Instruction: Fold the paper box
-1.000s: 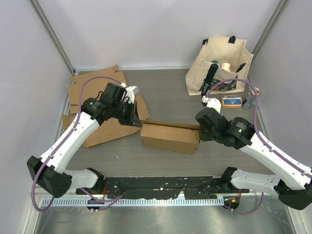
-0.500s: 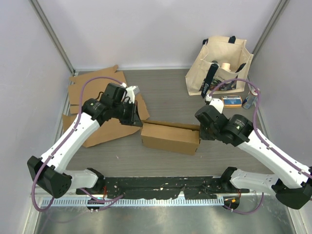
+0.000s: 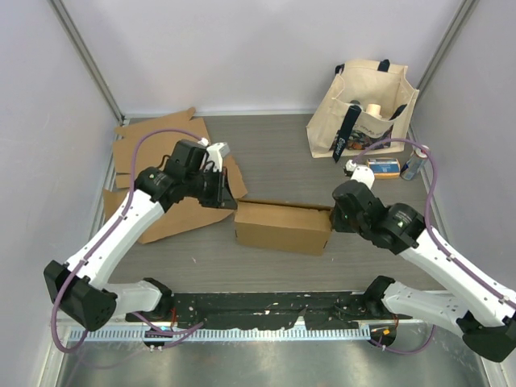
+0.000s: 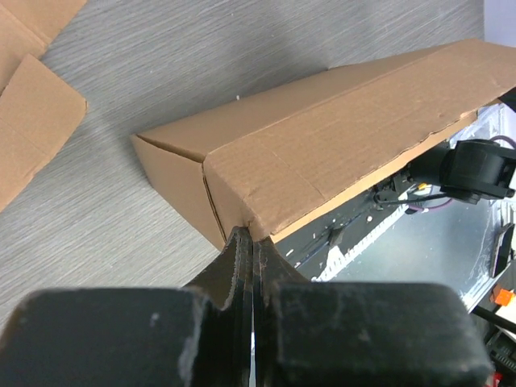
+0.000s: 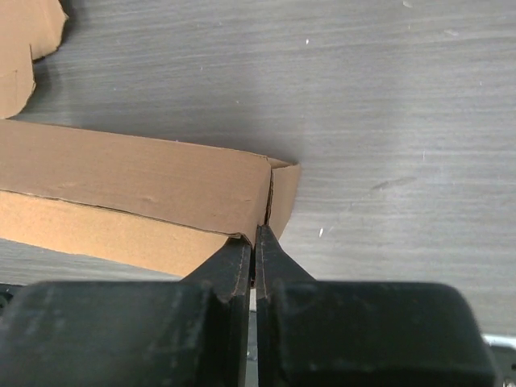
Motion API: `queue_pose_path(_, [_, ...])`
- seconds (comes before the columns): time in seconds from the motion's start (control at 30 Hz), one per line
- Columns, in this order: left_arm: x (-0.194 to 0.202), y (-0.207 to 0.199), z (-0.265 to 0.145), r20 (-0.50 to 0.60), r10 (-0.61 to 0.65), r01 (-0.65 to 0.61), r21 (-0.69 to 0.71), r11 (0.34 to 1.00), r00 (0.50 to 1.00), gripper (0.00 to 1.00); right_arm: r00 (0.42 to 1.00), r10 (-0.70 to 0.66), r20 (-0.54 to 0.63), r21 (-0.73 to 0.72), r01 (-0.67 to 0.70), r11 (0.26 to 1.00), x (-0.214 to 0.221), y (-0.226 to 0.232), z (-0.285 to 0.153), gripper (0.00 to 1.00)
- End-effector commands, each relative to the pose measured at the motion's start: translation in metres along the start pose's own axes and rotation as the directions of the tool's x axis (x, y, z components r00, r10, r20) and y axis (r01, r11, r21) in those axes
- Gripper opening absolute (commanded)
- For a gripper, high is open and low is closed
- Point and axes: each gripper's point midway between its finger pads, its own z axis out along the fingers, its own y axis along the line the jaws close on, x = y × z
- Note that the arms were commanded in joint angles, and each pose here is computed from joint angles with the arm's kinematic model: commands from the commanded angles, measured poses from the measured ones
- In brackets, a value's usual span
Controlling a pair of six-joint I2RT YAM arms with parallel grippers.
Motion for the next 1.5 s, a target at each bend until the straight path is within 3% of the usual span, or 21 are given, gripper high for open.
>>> queue_pose_path(0.0, [0.006,-0.010,0.004,0.038,-0.032,0.029,0.075,0.997,0.999,0.00,0.996,-0.033,0.084,-0.089,0.040,0.995,-0.001,0.008,0.012,0.01])
queue_pose_path(0.13, [0.004,-0.010,0.002,0.152,-0.009,-0.001,0.066,0.998,0.988,0.00,0.996,0.013,0.094,-0.147,0.001,0.989,0.007,0.013,0.016,0.02])
queue_pose_path(0.17, [0.016,-0.011,0.002,0.172,0.013,-0.026,0.071,0.997,0.985,0.00,0.996,0.017,0.082,-0.189,-0.001,0.982,0.009,0.020,0.013,0.09])
queue_pose_path(0.2, [0.016,-0.008,0.003,0.205,0.016,-0.028,0.056,0.998,0.979,0.00,0.995,0.031,0.094,-0.221,-0.010,0.975,0.006,0.023,0.005,0.29])
queue_pose_path(0.27, [0.017,-0.007,0.003,0.254,-0.005,-0.016,0.078,0.997,0.967,0.00,0.997,0.013,0.080,-0.330,0.014,0.944,-0.002,0.039,-0.025,0.59])
queue_pose_path(0.3, [0.016,-0.004,0.003,0.271,-0.008,-0.010,0.068,0.998,0.963,0.00,0.998,-0.004,0.058,-0.375,0.026,0.927,-0.002,0.046,-0.036,0.66])
queue_pose_path(0.33, [0.018,-0.002,0.004,0.273,-0.009,-0.007,0.059,0.998,0.962,0.00,0.998,-0.019,0.055,-0.431,0.041,0.902,-0.009,0.056,-0.055,0.68])
queue_pose_path(0.4, [0.016,0.001,0.003,0.283,-0.005,-0.007,0.042,0.999,0.959,0.00,0.998,-0.058,-0.005,-0.420,0.050,0.906,0.000,0.050,-0.067,0.71])
queue_pose_path(0.47, [0.015,0.000,0.003,0.281,0.000,-0.013,0.045,0.999,0.960,0.00,1.000,-0.011,0.004,-0.377,0.012,0.926,-0.012,0.039,-0.085,0.75])
queue_pose_path(0.6, [0.016,0.000,0.007,0.264,-0.001,-0.011,0.044,0.999,0.964,0.00,0.962,0.260,0.086,-0.229,-0.234,0.945,-0.043,0.014,-0.091,0.89])
queue_pose_path(0.7, [0.015,0.000,0.006,0.274,-0.004,-0.008,0.042,0.999,0.962,0.00,0.916,0.383,0.115,-0.208,-0.355,0.911,-0.050,0.013,-0.081,0.91])
queue_pose_path(0.97, [0.012,-0.004,0.001,0.303,-0.001,-0.014,0.046,0.999,0.953,0.00,0.857,0.492,0.154,-0.146,-0.472,0.869,-0.046,0.004,-0.052,0.88])
queue_pose_path(1.3, [0.014,-0.010,0.002,0.309,0.005,-0.021,0.047,0.999,0.951,0.00,0.840,0.495,0.223,-0.131,-0.478,0.869,-0.062,0.002,-0.050,0.88])
queue_pose_path(1.4, [0.014,-0.012,0.000,0.324,0.000,-0.014,0.042,0.999,0.946,0.00,0.851,0.489,0.193,-0.105,-0.478,0.872,-0.042,-0.002,-0.032,0.81])
queue_pose_path(1.47, [0.013,-0.012,0.000,0.341,-0.005,-0.006,0.032,0.999,0.940,0.00,0.830,0.523,0.194,-0.164,-0.499,0.851,-0.041,0.001,-0.032,0.72])
